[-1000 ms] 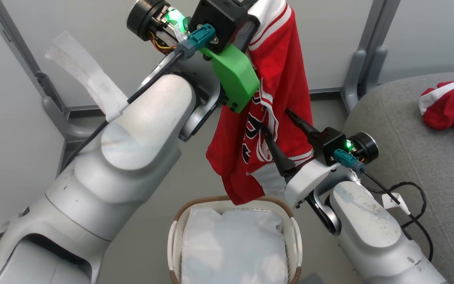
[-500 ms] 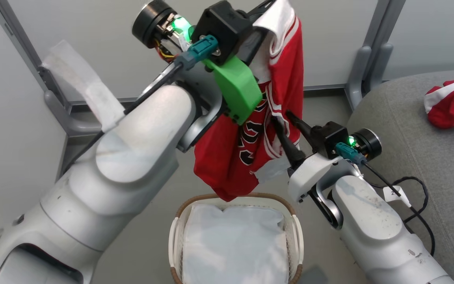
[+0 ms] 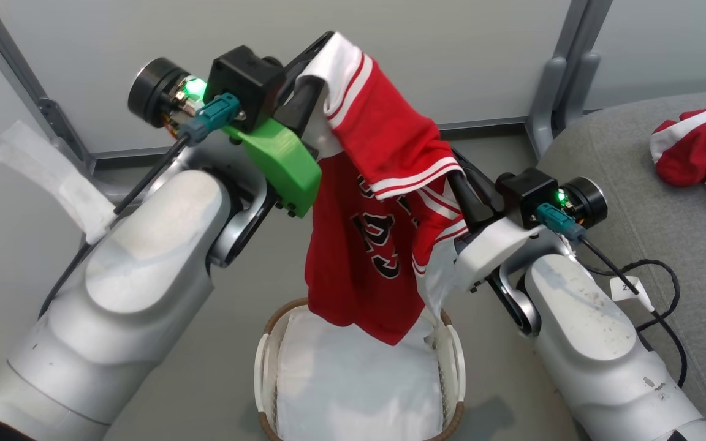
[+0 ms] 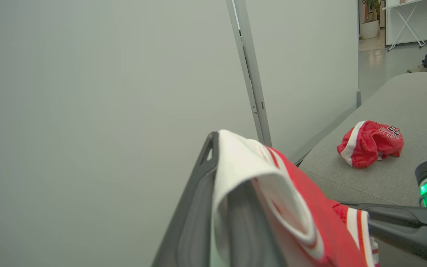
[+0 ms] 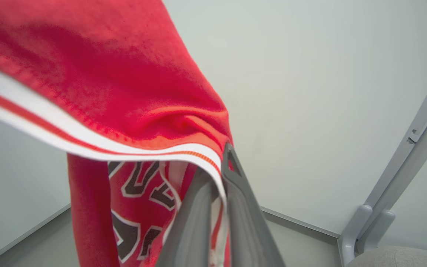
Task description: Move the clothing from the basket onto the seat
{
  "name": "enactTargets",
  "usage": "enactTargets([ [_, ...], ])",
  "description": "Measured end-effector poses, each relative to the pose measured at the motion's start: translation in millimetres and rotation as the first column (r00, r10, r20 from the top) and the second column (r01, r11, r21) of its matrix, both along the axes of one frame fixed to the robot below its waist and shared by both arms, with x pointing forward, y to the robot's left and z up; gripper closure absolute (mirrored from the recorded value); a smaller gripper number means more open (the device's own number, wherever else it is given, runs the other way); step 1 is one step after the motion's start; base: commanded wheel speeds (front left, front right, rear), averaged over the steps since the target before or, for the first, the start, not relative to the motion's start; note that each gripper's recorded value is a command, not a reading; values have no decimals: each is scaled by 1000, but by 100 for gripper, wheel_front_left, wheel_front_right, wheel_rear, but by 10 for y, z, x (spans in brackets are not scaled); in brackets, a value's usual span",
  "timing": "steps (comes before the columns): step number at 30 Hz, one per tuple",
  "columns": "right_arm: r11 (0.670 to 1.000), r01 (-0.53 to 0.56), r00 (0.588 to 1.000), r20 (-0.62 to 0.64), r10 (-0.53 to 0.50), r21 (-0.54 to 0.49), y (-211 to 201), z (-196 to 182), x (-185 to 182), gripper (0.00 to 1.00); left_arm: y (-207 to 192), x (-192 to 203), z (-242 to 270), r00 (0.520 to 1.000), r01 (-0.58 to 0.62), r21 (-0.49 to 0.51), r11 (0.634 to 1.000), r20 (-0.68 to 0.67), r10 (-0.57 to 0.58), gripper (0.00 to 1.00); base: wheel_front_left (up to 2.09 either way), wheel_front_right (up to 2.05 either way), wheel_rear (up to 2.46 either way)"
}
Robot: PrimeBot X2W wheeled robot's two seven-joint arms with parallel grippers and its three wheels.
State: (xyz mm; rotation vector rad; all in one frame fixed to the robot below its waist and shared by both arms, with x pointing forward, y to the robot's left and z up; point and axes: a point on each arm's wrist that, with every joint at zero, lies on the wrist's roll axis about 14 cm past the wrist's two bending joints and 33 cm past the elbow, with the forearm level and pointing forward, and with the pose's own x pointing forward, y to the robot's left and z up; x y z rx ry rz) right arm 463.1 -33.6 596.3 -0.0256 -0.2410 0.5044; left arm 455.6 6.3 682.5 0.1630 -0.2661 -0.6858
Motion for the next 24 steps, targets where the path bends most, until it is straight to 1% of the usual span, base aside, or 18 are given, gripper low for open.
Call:
enactTargets([
  [2, 1000, 7, 1000, 12, -8, 4, -27, 41, 19, 100, 81, 35, -116, 1000, -15, -6, 1000, -22, 15, 1, 0, 0, 0],
  [6, 1000, 25, 999, 36, -26, 12, -92, 120, 49, 100, 188, 67, -341, 997, -37, -38, 999, -76, 34, 0, 0, 0, 0],
  [13, 998, 57, 996, 72, -58, 17, -198, 240, 89, 100, 293, -13, -749, 988, -44, -75, 996, -151, 32, 0, 0, 0, 0],
  [24, 992, 127, 984, 128, -126, -1, -423, 373, 126, 100, 345, -257, -1422, 960, -48, -76, 996, -278, 25, 0, 0, 0, 0],
])
